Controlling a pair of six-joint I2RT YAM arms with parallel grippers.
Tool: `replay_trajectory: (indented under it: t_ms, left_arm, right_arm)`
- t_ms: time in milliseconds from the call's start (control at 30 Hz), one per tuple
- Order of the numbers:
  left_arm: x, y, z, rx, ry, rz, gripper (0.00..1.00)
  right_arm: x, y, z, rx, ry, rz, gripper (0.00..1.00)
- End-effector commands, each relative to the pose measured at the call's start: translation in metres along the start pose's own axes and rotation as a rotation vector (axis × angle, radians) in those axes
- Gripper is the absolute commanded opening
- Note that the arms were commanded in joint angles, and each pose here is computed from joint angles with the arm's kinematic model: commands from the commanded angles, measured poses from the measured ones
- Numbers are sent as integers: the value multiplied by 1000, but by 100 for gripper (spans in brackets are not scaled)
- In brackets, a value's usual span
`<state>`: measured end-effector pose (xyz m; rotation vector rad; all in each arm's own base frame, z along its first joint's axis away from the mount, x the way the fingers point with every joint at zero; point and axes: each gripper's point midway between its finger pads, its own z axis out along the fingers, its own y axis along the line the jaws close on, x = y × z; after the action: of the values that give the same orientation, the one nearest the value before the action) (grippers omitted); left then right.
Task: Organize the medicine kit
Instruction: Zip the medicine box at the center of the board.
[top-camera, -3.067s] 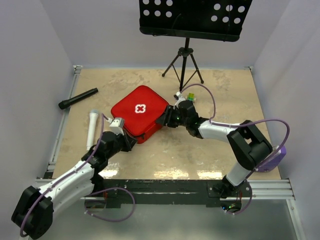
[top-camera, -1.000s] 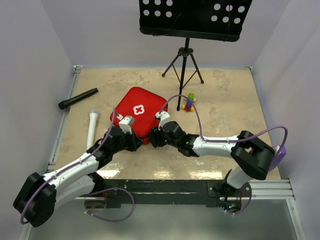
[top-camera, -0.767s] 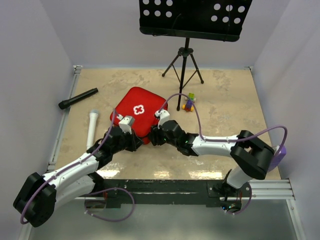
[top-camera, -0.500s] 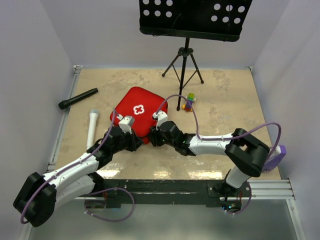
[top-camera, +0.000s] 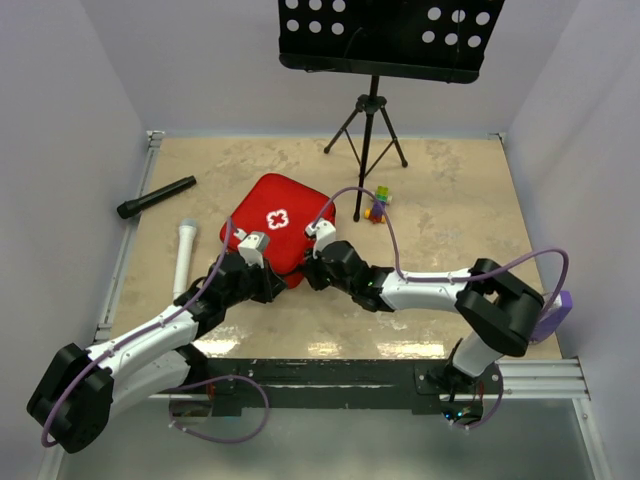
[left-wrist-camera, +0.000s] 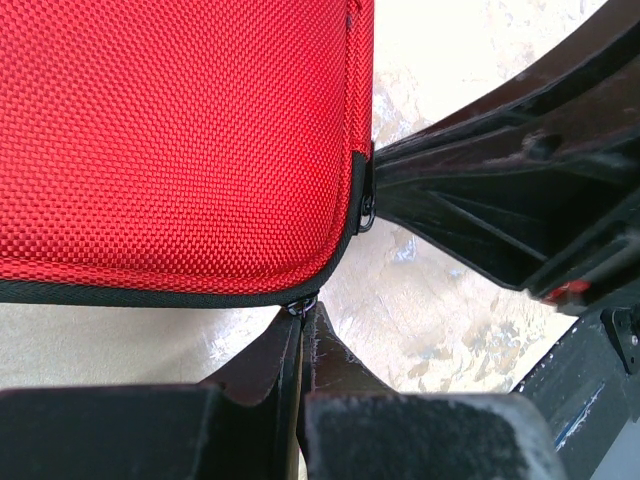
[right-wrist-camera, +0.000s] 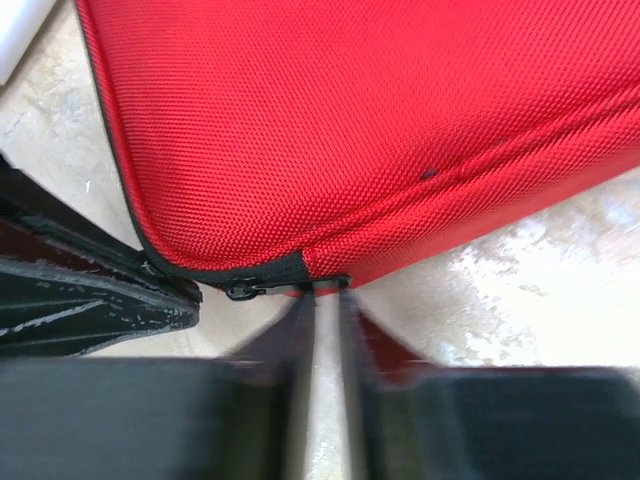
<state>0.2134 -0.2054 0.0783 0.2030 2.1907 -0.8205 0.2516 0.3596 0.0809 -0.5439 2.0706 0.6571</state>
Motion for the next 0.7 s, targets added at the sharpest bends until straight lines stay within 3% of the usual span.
replay_trajectory:
  t_ms: [0, 67, 167, 667]
  left_arm:
    - [-20, -12, 0, 37, -68, 32, 0]
    - [-21, -11, -1, 35, -67, 32, 0]
    - [-21, -10, -2, 25, -68, 32, 0]
    - [-17, -5, -4, -2, -55, 17, 0]
  right_arm:
    - [-30, 3, -11, -11, -98, -54, 37]
    - [-26, 4, -14, -17, -89, -80, 52]
    - [-26, 0, -20, -7, -92, -112, 59]
    - [-25, 16, -14, -63, -81, -141, 59]
